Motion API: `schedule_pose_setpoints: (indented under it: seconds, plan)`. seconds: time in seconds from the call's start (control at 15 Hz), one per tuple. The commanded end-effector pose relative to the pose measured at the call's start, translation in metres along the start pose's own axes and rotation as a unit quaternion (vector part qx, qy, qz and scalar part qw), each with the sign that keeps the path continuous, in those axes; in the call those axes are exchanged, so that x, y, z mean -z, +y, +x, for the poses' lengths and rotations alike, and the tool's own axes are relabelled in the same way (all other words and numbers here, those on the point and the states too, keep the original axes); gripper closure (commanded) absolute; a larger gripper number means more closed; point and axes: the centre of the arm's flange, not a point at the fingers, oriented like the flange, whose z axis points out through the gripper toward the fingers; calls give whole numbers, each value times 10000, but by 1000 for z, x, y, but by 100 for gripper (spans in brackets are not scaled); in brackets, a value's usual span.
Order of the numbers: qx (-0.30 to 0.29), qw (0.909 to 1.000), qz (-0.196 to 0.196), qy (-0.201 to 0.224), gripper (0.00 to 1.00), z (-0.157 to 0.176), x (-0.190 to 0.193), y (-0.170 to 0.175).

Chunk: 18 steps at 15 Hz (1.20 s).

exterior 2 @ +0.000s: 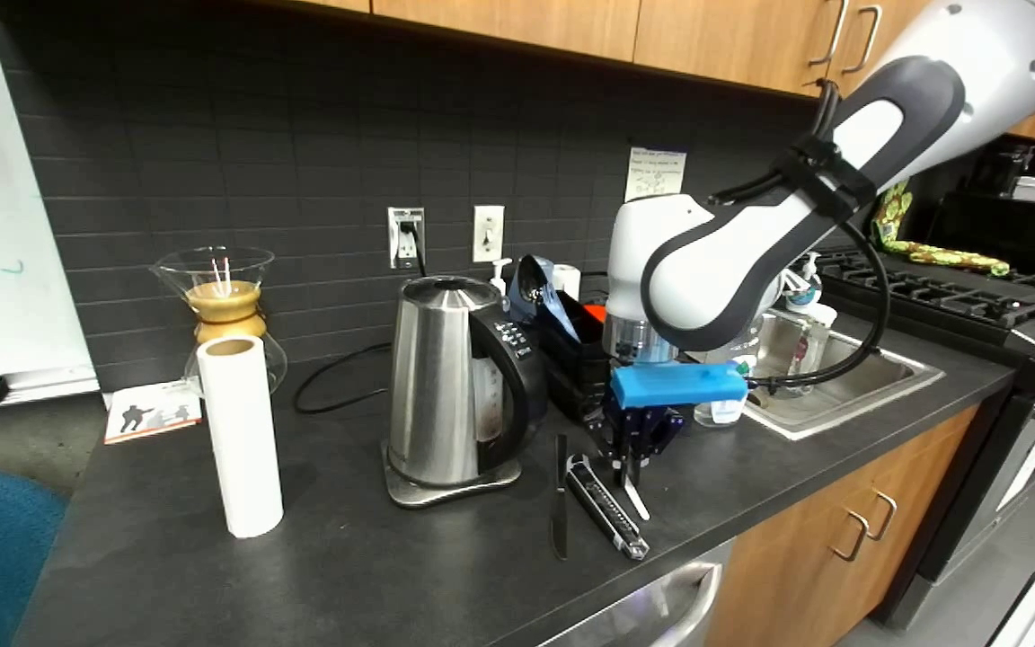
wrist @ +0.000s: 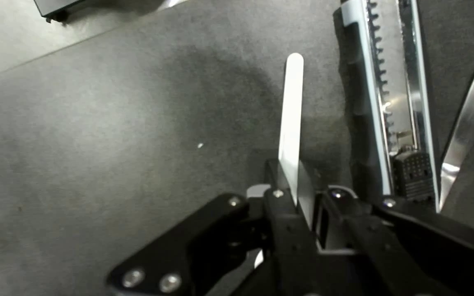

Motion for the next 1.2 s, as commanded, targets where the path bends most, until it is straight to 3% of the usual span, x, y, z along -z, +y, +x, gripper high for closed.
schedule_pose_setpoints:
  seconds: [0.0, 1.13]
  plan:
    - [-54, 9999, -96, 27, 97, -3, 4, 3]
    - [352, 9963, 135, 778, 97, -57, 100, 26]
